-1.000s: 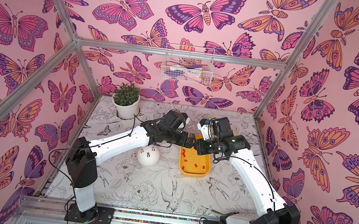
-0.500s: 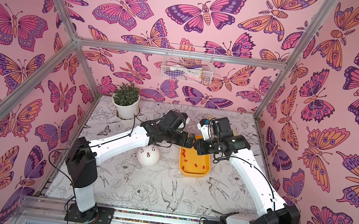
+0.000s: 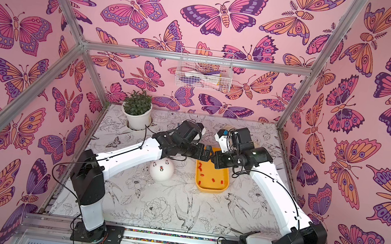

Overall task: Cover the protruding screws with screw protection sleeves
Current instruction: Pick up the screw protection sleeve from the storage box, then attach the screw protection sleeve to the screw.

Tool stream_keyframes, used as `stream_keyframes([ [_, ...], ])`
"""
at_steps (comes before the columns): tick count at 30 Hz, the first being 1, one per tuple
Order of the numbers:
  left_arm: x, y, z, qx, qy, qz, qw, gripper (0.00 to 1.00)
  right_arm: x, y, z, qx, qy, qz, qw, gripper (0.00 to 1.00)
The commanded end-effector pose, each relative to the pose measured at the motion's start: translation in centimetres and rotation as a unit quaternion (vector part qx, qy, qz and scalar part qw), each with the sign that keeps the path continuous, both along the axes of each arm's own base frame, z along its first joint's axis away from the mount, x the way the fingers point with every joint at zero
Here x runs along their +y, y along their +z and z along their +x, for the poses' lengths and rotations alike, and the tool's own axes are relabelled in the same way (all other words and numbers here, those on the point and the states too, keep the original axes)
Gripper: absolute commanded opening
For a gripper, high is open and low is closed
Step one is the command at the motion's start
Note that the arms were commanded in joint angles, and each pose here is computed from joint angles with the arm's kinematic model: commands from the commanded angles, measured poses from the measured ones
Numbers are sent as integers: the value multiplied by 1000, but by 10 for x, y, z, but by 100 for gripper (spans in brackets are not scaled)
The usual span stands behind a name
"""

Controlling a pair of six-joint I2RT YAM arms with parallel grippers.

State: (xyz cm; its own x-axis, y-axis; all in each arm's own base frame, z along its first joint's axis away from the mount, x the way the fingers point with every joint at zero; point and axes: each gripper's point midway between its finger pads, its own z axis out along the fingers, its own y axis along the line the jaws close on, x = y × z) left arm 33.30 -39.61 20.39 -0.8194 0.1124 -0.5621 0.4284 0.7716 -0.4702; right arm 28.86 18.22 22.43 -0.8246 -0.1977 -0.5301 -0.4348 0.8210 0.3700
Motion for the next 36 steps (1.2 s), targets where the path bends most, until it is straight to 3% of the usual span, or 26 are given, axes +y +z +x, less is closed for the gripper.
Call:
stream_keyframes([
  [1, 8, 8, -5, -11, 2, 7, 1000, 100, 5, 15, 5, -18, 6, 23, 1000, 8],
  [14, 65, 65, 27, -75, 59, -1, 995, 100, 9, 17, -3, 2, 9, 13, 1000, 7],
  [28, 230, 80, 15, -61, 178, 43, 981, 100, 64, 28, -10, 12, 34, -51, 998, 7],
  [36, 282, 88, -2, -70, 205, 74, 973, 100, 91, 21, -4, 58, 13, -70, 996, 7],
])
